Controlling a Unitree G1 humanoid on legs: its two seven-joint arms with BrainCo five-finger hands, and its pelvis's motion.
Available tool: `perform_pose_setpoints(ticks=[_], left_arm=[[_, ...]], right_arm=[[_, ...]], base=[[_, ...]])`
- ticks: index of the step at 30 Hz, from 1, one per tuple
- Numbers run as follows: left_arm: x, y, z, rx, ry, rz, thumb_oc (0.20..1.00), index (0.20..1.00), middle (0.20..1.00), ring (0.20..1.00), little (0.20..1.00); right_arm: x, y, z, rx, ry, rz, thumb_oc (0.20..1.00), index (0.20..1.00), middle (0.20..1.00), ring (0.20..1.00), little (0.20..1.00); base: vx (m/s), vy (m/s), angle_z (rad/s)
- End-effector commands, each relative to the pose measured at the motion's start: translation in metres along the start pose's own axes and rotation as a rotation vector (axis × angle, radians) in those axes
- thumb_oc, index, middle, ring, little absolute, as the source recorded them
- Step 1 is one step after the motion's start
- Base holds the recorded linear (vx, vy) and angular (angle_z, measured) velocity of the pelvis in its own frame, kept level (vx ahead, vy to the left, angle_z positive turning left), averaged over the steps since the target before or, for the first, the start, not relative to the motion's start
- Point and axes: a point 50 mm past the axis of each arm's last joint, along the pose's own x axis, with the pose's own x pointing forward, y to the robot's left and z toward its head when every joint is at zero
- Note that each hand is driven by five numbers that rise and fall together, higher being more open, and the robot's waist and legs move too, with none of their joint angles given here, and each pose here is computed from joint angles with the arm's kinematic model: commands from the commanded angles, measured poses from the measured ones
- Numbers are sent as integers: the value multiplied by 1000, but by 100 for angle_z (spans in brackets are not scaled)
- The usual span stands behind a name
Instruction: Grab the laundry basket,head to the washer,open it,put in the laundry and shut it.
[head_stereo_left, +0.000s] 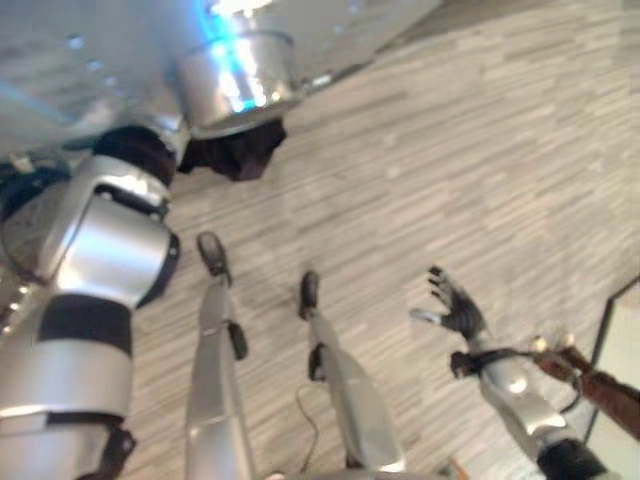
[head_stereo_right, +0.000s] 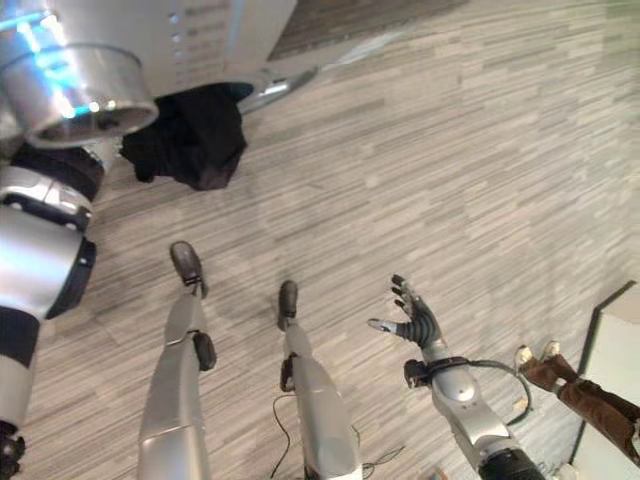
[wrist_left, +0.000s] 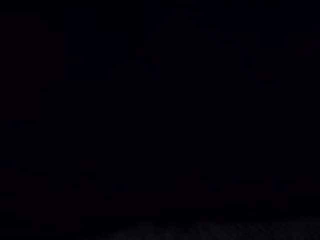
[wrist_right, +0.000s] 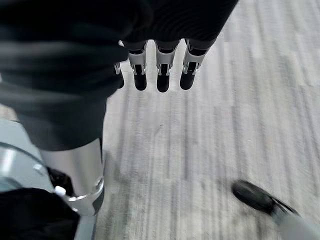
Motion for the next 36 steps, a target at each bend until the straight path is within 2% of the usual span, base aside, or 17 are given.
perform_pose_setpoints(ticks=[1, 5, 10, 12, 13, 19, 21, 22, 24, 25, 29, 32, 34, 36], left_arm=[[22, 31, 86, 6, -171, 146, 1000, 1000, 1000, 1000, 1000], [32, 53, 74, -46, -33, 179, 1000, 1000, 1000, 1000, 1000], [30, 46, 98, -212, -82, 132, 1000, 1000, 1000, 1000, 1000], [21, 32, 134, -390, -198, 20, 1000, 1000, 1000, 1000, 1000], [9, 29, 176, -482, -339, -22, 1000, 1000, 1000, 1000, 1000], [-1, 36, 210, -696, -408, -84, 1000, 1000, 1000, 1000, 1000], [-9, 23, 215, -791, -390, -119, 1000, 1000, 1000, 1000, 1000], [-17, 22, 227, -955, -402, -167, 1000, 1000, 1000, 1000, 1000], [-38, 16, 248, -1078, -495, -251, 1000, 1000, 1000, 1000, 1000], [-39, 15, 247, -1079, -494, -251, 1000, 1000, 1000, 1000, 1000], [-98, 0, 269, -1103, -763, -361, 1000, 1000, 1000, 1000, 1000], [-114, -5, 268, -1016, -875, -404, 1000, 1000, 1000, 1000, 1000], [-116, -9, 267, -1015, -882, -462, 1000, 1000, 1000, 1000, 1000], [-108, -17, 256, -935, -859, -490, 1000, 1000, 1000, 1000, 1000]], right_arm=[[4, -41, 6, -64, -13, -136, 1000, 1000, 1000, 1000, 1000], [8, -48, 13, -104, -19, -148, 1000, 1000, 1000, 1000, 1000], [4, -50, 10, -100, 2, -159, 1000, 1000, 1000, 1000, 1000], [1, -54, 6, -93, 22, -177, 1000, 1000, 1000, 1000, 1000], [-2, -57, 3, -79, 31, -198, 1000, 1000, 1000, 1000, 1000], [-5, -69, 9, -94, 25, -235, 1000, 1000, 1000, 1000, 1000], [8, -72, -11, -77, 108, -308, 1000, 1000, 1000, 1000, 1000], [3, -69, -22, -47, 147, -336, 1000, 1000, 1000, 1000, 1000], [0, -67, -29, -41, 176, -352, 1000, 1000, 1000, 1000, 1000], [0, -67, -29, -41, 178, -353, 1000, 1000, 1000, 1000, 1000], [-10, -60, -40, -57, 211, -311, 1000, 1000, 1000, 1000, 1000], [-14, -69, -36, -104, 207, -275, 1000, 1000, 1000, 1000, 1000], [-13, -76, -33, -123, 201, -271, 1000, 1000, 1000, 1000, 1000], [-11, -80, -33, -128, 210, -275, 1000, 1000, 1000, 1000, 1000]], base=[[8, 19, -5], [16, 22, -9], [8, 8, -7], [8, 12, 2], [11, 25, 6], [8, 10, 2], [6, 5, -3], [19, 40, 1], [10, 21, 3], [0, 0, 0], [3, 29, 7], [5, 53, 8], [7, 49, 10], [0, 24, 8]])
